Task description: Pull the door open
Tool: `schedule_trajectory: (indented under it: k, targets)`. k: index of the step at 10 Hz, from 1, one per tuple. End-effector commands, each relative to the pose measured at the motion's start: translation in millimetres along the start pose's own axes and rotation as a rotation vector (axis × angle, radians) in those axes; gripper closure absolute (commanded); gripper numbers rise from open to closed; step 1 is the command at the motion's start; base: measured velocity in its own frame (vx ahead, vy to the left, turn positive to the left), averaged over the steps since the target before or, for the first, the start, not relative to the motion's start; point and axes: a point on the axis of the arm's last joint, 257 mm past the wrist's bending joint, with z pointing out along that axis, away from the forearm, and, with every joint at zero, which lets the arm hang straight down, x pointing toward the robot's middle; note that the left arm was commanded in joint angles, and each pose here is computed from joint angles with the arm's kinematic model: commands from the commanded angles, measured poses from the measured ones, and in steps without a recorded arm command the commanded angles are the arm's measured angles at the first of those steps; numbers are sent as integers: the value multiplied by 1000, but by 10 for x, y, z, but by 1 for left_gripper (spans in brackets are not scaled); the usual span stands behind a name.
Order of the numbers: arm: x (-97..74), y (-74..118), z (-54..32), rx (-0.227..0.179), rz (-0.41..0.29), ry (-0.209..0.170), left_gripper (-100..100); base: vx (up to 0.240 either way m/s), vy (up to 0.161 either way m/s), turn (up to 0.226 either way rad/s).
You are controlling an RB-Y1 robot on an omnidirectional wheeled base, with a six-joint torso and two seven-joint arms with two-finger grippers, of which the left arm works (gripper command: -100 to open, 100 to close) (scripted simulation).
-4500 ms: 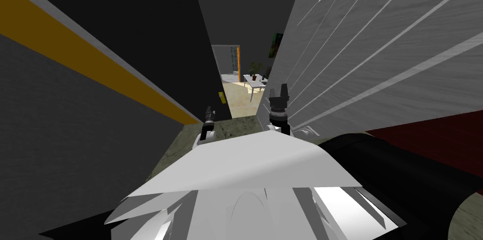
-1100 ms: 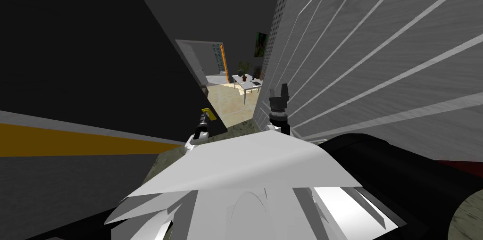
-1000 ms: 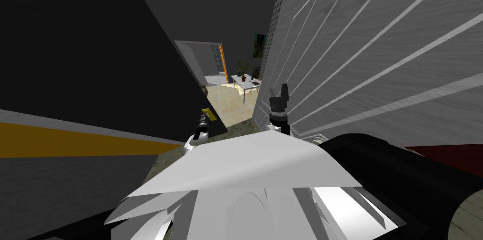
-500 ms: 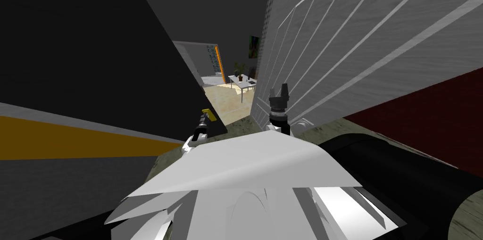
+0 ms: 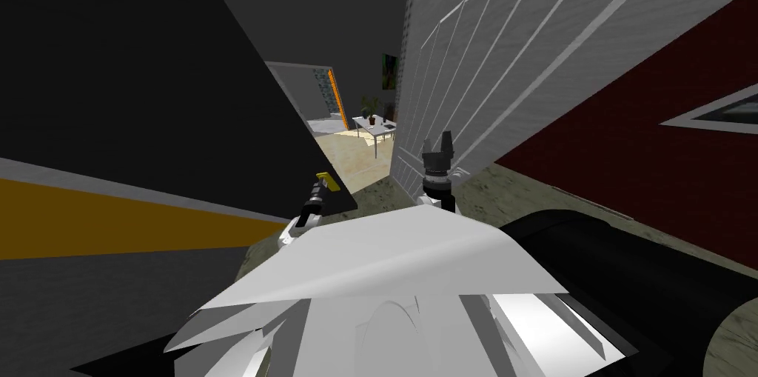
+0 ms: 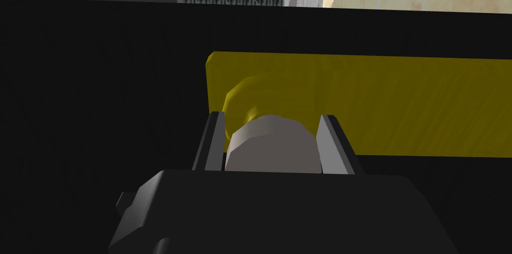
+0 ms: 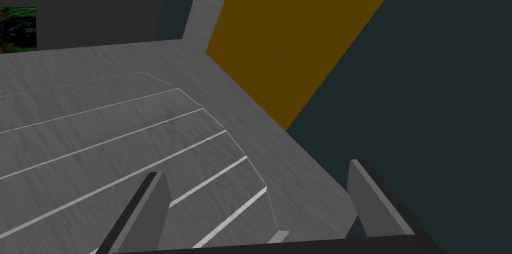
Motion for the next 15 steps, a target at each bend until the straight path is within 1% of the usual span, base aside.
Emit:
schedule_trajectory:
  k: [1, 2, 3, 4, 6, 9, 11, 12, 13, 15]
  targets:
    - [-5, 14, -81, -3, 0, 18, 100, -240, 108, -133]
    - [6, 12, -122, -3, -1, 30, 100, -245, 103, -117]
    - [34, 27, -95, -6, -2, 26, 100, -117, 38, -36]
    - [45, 52, -180, -10, -3, 47, 100, -169, 55, -124]
    - [40, 39, -252, -7, -1, 69, 100, -255, 111, -175]
    - [40, 21, -368, -4, -1, 106, 100, -205, 90, -109]
    - [43, 12, -434, -3, -2, 126, 100, -182, 105, -107]
    - [71, 42, -420, -9, -3, 122, 100, -84, 30, -28]
    - [64, 54, -488, -10, -3, 139, 100, -148, 78, -146]
    - [49, 45, -532, -8, -2, 151, 100, -203, 77, -130]
